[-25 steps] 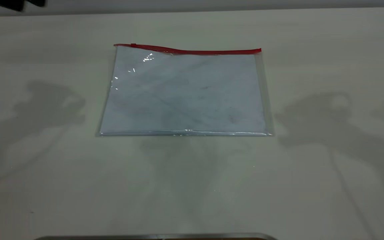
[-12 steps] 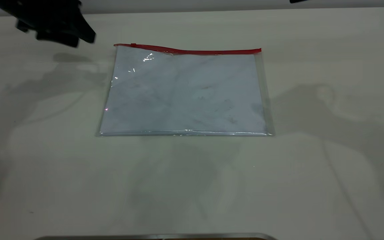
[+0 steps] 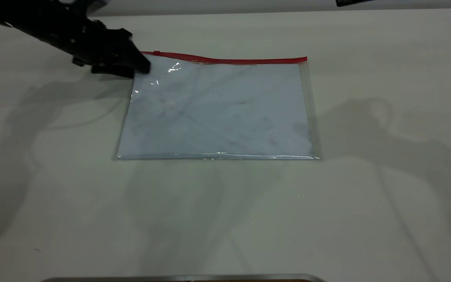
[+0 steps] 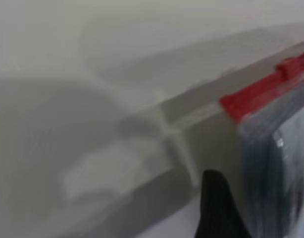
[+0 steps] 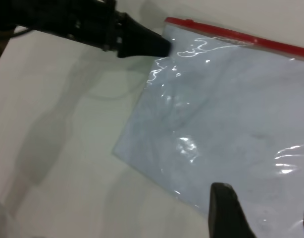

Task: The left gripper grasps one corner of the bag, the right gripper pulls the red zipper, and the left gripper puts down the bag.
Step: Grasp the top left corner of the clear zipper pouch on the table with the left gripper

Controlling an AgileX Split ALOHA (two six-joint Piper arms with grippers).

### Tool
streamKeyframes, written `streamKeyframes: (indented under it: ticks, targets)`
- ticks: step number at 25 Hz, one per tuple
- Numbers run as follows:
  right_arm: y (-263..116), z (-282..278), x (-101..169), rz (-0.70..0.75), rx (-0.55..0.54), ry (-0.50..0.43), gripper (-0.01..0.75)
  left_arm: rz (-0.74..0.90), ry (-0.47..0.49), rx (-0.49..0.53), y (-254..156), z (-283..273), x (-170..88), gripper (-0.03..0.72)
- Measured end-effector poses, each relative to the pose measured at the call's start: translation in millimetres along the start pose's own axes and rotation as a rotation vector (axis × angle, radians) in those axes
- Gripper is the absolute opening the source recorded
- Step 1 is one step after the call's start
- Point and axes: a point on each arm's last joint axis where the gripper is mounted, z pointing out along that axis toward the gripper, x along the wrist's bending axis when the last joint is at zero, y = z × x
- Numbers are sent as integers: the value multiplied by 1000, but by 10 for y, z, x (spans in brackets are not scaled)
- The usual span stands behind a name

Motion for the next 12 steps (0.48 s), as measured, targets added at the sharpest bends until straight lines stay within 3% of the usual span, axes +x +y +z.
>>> streamKeyframes:
  ticks: [3,6,12]
  targets:
    - [1,0,11,-1,1,11,415,17,-26,-20,20,41,-54,487]
    - [10,-2,15,-2,0,15,415,21,-37,-24,28,46,-73,419]
    - [25,10,46,-40,4,59,415,109,-96,-11,47,15,-146,81]
